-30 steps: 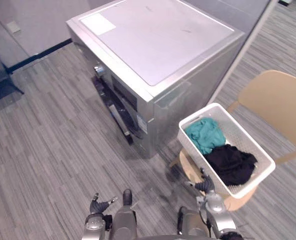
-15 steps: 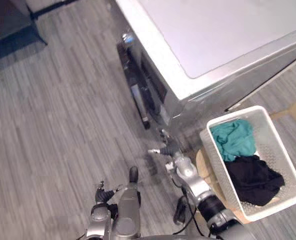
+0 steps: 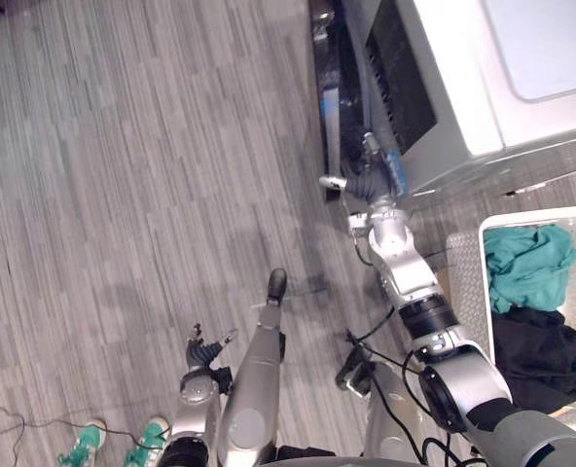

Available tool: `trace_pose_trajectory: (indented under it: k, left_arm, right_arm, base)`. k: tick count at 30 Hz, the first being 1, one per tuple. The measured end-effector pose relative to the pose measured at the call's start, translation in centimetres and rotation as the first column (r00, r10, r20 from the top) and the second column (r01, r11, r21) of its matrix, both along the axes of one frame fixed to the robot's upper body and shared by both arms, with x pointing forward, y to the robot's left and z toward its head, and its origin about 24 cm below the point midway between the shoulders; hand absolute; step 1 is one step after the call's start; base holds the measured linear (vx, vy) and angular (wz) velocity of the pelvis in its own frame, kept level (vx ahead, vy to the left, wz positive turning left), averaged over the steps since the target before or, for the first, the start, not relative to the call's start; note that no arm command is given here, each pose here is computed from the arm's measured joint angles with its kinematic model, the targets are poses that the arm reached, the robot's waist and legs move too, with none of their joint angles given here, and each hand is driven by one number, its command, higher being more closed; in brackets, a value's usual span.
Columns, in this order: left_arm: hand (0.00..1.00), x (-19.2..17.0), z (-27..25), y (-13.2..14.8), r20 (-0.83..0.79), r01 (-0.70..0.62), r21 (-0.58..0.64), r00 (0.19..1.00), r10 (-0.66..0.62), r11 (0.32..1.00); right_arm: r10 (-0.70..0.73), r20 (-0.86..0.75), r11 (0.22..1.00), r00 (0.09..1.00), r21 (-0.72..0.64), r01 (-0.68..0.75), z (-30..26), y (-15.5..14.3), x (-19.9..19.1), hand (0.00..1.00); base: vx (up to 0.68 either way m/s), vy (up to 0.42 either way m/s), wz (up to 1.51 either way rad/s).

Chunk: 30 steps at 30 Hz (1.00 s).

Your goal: Pick up the laundry basket with both hands and put the clothes into the washing machine.

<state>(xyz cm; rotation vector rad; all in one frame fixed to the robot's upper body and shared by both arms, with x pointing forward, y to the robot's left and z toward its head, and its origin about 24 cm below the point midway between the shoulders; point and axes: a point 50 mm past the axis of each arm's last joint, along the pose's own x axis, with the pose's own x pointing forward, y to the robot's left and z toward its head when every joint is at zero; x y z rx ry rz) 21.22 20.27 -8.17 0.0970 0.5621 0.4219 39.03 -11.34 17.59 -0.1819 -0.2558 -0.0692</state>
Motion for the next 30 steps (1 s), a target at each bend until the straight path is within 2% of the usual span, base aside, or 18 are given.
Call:
trace_pose_trajectory:
  k: [3, 8, 13, 16, 18, 21, 23, 26, 30]
  left_arm:
    - [0.00, 1.4, 1.0, -0.1, 0.044, 0.027, 0.007, 0.999, -0.027, 1.000]
    - [0.00, 3.4, 2.1, -1.9, 0.092, 0.115, 0.015, 0.989, -0.116, 0.993]
    - [0.00, 4.7, 3.0, -5.0, 0.131, 0.233, 0.015, 0.964, -0.233, 0.972]
    - [0.00, 5.1, 3.3, -7.4, 0.155, 0.298, -0.003, 0.943, -0.294, 0.955]
    - [0.00, 5.0, 3.3, -7.8, 0.154, 0.310, -0.008, 0.940, -0.305, 0.951]
    - [0.00, 5.1, 3.3, -7.7, 0.155, 0.314, -0.009, 0.938, -0.309, 0.949]
    - [0.00, 5.1, 3.5, -7.8, 0.164, 0.317, -0.010, 0.936, -0.311, 0.948]
    - [0.00, 5.7, 4.5, -8.0, 0.213, 0.327, -0.005, 0.924, -0.318, 0.945]
    - [0.00, 6.7, 5.8, -8.5, 0.262, 0.345, 0.012, 0.905, -0.336, 0.938]
  right_arm:
    - [-0.016, -0.040, 0.999, 0.999, -0.053, 0.014, 0.5, -0.6, 1.0, 0.00]
    - [-0.006, -0.060, 0.996, 0.998, -0.094, 0.000, 1.1, 0.2, 1.6, 0.00]
    - [0.039, -0.065, 0.983, 0.997, -0.177, -0.050, 2.4, 3.1, 1.9, 0.00]
    - [0.073, 0.015, 0.974, 0.997, -0.218, -0.068, 6.2, 4.7, 2.0, 0.00]
    - [0.098, 0.095, 0.974, 0.991, -0.215, -0.076, 9.2, 5.9, 1.8, 0.00]
    - [0.240, 0.337, 0.966, 0.911, -0.175, -0.190, 15.7, 9.9, -1.2, 0.00]
    - [0.304, 0.426, 0.953, 0.852, -0.153, -0.263, 17.8, 11.6, -3.0, 0.00]
    - [0.334, 0.472, 0.941, 0.816, -0.126, -0.313, 18.9, 12.4, -3.9, 0.00]
    - [0.291, 0.450, 0.956, 0.844, -0.096, -0.278, 18.5, 10.7, -2.9, 0.00]
  base:
    - [0.00, -0.019, 0.11]
    - [0.02, -0.034, 0.09]
    - [0.02, -0.050, 0.26]
    - [0.02, -0.060, 0.76]
    - [0.02, -0.090, 0.95]
    - [0.06, -0.124, 0.76]
    - [0.10, -0.092, 0.62]
    - [0.11, -0.048, 0.54]
    - [-0.01, 0.008, -0.23]
